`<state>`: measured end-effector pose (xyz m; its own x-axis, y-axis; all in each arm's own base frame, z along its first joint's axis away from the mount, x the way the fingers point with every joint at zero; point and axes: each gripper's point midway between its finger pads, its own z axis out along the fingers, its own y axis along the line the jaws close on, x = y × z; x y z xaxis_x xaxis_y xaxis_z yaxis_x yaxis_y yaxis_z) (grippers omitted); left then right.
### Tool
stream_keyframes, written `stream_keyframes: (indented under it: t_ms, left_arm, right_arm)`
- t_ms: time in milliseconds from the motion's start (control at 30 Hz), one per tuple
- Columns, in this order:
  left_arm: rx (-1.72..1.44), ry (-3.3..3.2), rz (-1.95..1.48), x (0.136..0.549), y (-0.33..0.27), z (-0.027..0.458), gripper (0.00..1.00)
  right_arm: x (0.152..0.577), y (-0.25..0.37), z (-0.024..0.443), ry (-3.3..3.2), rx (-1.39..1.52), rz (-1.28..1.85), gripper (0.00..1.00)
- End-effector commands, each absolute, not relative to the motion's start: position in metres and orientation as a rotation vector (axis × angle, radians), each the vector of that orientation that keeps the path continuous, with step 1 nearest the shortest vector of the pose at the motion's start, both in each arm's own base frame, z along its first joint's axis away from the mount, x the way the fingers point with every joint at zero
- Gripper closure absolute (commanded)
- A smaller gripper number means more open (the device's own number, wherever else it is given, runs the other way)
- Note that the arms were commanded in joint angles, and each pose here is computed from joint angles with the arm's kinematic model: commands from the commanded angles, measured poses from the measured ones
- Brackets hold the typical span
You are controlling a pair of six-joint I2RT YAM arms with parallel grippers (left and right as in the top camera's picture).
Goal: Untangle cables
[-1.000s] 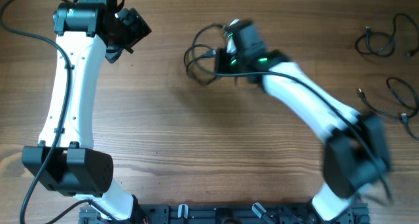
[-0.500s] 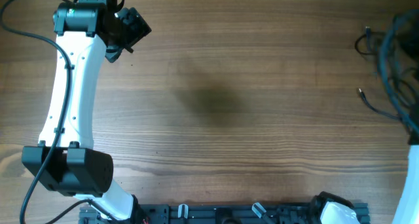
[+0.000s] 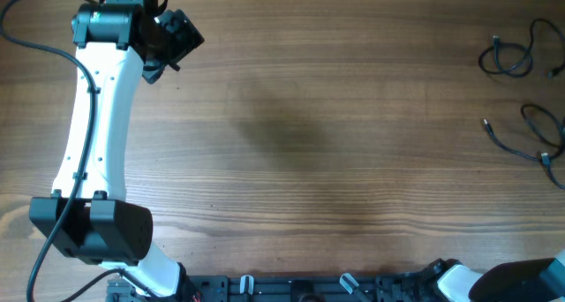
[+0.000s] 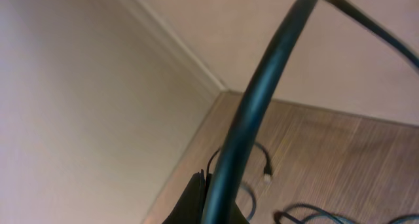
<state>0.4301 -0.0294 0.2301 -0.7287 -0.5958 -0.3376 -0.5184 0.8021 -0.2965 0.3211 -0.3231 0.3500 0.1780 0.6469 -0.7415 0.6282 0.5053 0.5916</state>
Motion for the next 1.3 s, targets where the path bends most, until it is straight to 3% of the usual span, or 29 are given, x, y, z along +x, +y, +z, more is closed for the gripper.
stream_keyframes:
  t_ms: [0,133,267,467,533,800,900,967,1067,1100,1267]
  left_arm:
    - [-0.835,2.582,-0.261,0.432,-0.035,0.223,0.2]
    - [-0.824,2.582,-0.265,0.433,-0.039,0.224,0.2]
    - [-0.813,2.57,-0.274,0.436,-0.041,0.225,0.2]
    - [-0.808,2.554,-0.283,0.44,-0.042,0.227,0.2]
    - [-0.804,2.554,-0.296,0.44,-0.043,0.228,0.2]
    - [-0.794,2.56,-0.304,0.44,-0.047,0.228,0.2]
    - [-0.791,2.559,-0.306,0.44,-0.048,0.228,0.19]
    - [-0.79,2.561,-0.306,0.44,-0.049,0.228,0.2]
    - [-0.776,2.566,-0.308,0.439,-0.053,0.228,0.2]
    - [-0.773,2.567,-0.309,0.439,-0.054,0.228,0.2]
    - [-0.772,2.564,-0.31,0.44,-0.054,0.228,0.19]
  right_arm:
    - [0.305,-0.334,0.385,1.406,1.155,-0.052,0.96]
    - [0.3,-0.364,0.35,1.446,1.253,-0.255,0.96]
    - [0.356,-0.391,0.308,1.498,1.153,-0.195,0.96]
    - [0.385,-0.388,0.361,1.361,1.035,-0.305,0.95]
    - [0.392,-0.38,0.36,1.414,0.986,-0.37,0.96]
    - [0.397,-0.376,0.226,1.777,1.178,-0.363,0.92]
    - [0.417,-0.352,0.194,1.883,1.159,-0.136,0.9]
    - [0.433,-0.33,0.184,1.926,1.111,0.044,0.78]
    - [0.44,-0.314,0.18,1.956,1.072,0.151,0.11]
    - [0.441,-0.311,0.179,1.962,1.072,0.173,0.0]
    - [0.442,-0.281,0.186,1.993,1.045,0.36,0.0]
